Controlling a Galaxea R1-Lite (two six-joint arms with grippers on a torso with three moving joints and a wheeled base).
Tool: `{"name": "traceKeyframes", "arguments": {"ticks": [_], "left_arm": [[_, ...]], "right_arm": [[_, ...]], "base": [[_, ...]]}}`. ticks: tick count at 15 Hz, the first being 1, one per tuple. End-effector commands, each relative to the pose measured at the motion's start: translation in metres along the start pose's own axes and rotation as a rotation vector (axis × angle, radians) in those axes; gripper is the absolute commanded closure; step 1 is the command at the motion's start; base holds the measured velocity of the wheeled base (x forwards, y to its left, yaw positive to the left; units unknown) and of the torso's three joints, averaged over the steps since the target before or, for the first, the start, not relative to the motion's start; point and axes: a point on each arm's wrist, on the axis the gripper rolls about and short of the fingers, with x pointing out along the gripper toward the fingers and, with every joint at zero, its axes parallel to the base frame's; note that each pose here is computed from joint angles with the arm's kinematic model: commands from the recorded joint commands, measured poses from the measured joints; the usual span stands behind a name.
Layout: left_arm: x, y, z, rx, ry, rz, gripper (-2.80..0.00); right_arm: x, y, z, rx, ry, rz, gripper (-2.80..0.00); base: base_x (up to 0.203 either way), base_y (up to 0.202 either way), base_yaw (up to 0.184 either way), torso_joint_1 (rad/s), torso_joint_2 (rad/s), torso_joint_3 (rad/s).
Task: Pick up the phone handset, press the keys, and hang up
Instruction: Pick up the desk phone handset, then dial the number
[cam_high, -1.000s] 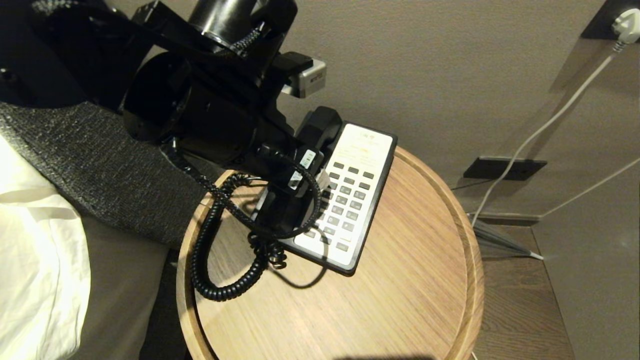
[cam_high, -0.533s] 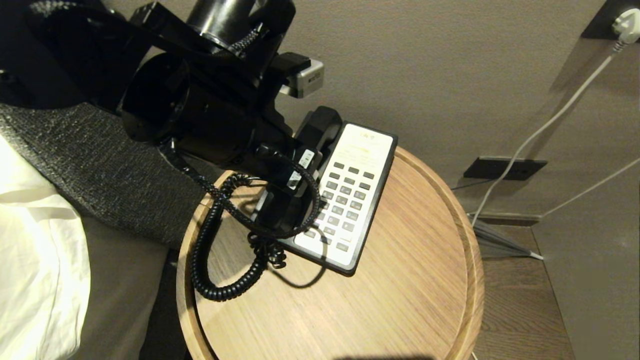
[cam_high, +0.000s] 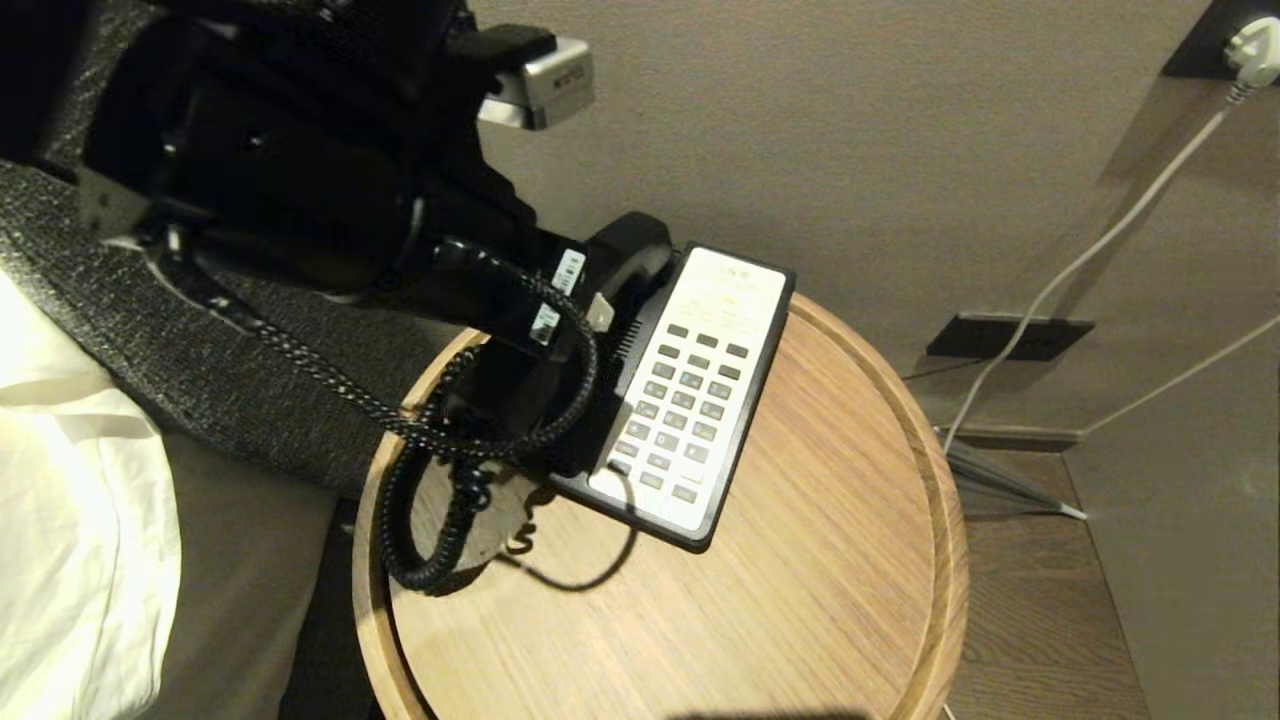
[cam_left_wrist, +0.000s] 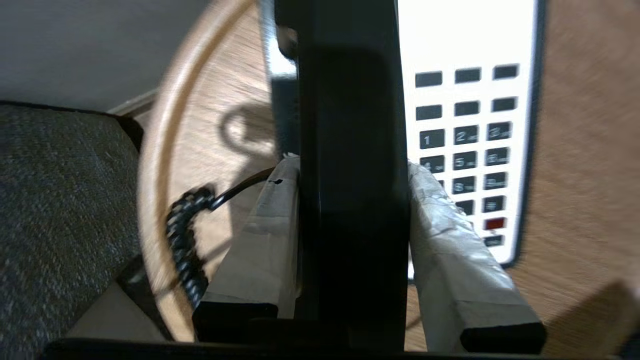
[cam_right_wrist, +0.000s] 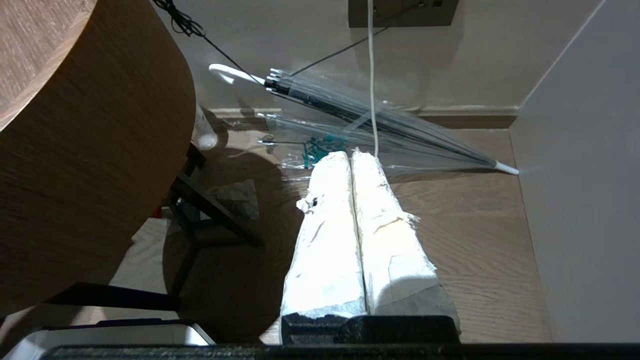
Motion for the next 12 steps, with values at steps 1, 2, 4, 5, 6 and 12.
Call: {"name": "traceKeyframes", "arguments": {"ticks": [1,2,4,5,6,12], "left_arm": [[-0.044,0.012,0.001,-0.067,-0.093,0.001,0.00],[-0.059,0.016,0.000,-0.108,-0.125,-0.002,0.00],[-0.094,0.025,-0.004,-0.258,-0.205,-0.028,0.00],[-0.112,0.029,-0.007,-0.350,-0.244,-0.059,0.00],[-0.130,0.032,-0.012,-0.428,-0.276,-0.108,0.00],[-0.207,0.051,-0.069,-0.794,-0.442,-0.398,0.00]], "right_arm": [[0.001,0.000,-0.006,0.000,0.021,-0.001,0.00],[0.001,0.000,-0.006,0.000,0.021,-0.001,0.00],[0.001,0.000,-0.006,0.000,0.021,-0.001,0.00],[0.001,0.000,-0.006,0.000,0.021,-0.001,0.00],[0.001,0.000,-0.006,-0.010,0.020,-0.001,0.00],[-0.003,0.001,0.012,0.000,-0.045,0.020,0.00]], "base": [[0.000,0.000,0.000,0.000,0.00,0.000],[0.000,0.000,0.000,0.000,0.00,0.000],[0.000,0.000,0.000,0.000,0.00,0.000],[0.000,0.000,0.000,0.000,0.00,0.000],[0.000,0.000,0.000,0.000,0.00,0.000],[0.000,0.000,0.000,0.000,0.00,0.000]]}}
